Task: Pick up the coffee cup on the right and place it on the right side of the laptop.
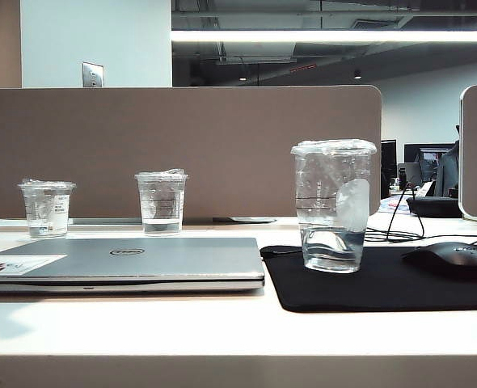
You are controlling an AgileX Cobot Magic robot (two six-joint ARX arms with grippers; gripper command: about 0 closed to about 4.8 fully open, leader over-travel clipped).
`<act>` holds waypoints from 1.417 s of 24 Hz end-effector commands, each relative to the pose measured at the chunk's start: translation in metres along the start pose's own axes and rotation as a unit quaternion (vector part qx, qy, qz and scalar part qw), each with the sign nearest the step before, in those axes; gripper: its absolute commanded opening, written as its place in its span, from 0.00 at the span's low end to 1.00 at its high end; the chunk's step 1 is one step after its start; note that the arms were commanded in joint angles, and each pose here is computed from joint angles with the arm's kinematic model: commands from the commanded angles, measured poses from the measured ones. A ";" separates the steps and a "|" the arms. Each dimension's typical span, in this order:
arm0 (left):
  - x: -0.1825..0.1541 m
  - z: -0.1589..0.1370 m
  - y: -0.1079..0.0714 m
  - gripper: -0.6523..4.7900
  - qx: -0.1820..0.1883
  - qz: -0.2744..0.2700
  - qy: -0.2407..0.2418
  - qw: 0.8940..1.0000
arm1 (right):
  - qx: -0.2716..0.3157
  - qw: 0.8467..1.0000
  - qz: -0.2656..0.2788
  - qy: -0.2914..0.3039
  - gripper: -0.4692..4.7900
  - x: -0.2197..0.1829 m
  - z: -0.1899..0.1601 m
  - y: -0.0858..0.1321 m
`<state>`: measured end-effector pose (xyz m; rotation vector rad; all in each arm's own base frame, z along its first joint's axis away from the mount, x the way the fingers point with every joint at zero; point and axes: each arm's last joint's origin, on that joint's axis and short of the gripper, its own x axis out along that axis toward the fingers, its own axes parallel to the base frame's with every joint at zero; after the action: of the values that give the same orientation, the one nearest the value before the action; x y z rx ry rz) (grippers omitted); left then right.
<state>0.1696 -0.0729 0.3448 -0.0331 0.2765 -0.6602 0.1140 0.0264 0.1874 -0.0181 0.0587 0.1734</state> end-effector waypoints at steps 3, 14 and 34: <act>-0.001 0.002 0.000 0.11 0.004 -0.003 -0.007 1.000 | 0.002 0.999 -0.045 -0.028 0.07 -0.006 0.001 -0.006; -0.001 0.002 0.000 0.11 0.004 -0.003 -0.007 1.000 | 0.003 0.995 -0.088 -0.039 0.07 -0.013 -0.016 -0.016; -0.001 0.002 0.000 0.11 0.004 -0.003 -0.007 1.000 | 0.023 0.993 -0.111 -0.034 0.07 -0.021 -0.020 -0.024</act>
<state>0.1696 -0.0729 0.3447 -0.0331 0.2769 -0.6602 0.0968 -0.0008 0.1668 0.0001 0.0055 -0.0225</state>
